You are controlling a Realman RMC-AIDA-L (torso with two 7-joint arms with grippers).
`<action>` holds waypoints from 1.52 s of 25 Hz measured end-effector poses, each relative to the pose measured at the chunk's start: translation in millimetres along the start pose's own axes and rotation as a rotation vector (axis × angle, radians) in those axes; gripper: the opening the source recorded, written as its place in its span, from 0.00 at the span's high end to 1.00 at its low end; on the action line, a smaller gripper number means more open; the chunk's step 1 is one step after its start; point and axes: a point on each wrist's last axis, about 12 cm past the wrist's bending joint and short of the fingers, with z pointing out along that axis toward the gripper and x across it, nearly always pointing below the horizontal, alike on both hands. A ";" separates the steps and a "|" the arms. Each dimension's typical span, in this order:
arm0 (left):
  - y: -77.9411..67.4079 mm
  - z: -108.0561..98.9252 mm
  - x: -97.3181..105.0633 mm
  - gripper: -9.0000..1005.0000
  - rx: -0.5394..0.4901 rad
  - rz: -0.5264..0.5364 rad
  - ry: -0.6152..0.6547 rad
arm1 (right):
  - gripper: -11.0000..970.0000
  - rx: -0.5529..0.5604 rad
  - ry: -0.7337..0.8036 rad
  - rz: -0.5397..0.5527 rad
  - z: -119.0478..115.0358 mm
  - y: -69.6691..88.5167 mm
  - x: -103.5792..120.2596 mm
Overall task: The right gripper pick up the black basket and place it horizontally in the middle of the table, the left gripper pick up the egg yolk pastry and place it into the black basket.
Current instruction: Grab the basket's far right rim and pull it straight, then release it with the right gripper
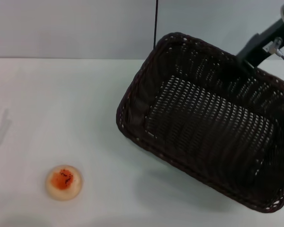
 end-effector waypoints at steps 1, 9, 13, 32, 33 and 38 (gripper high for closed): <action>-0.2 -0.8 0.0 0.20 -0.001 -0.001 0.000 | 0.82 -0.004 0.000 -0.035 0.5 1.2 -2.8; -3.3 -7.9 1.3 0.20 -0.018 -0.020 0.005 | 0.79 0.049 0.037 -0.356 28.8 21.0 -31.4; -3.7 -12.4 1.7 0.20 -0.028 -0.025 0.010 | 0.78 0.088 0.049 -0.450 46.4 27.3 -39.1; -3.6 -16.9 1.3 0.21 -0.036 -0.031 0.012 | 0.73 -0.004 -0.068 -0.555 75.5 37.6 -37.6; -3.5 -16.4 1.2 0.21 -0.035 -0.031 0.011 | 0.73 -0.005 -0.072 -0.552 75.7 37.6 -37.3; -3.5 -15.8 1.1 0.21 -0.034 -0.030 0.010 | 0.71 -0.014 -0.110 -0.566 75.7 38.6 -36.1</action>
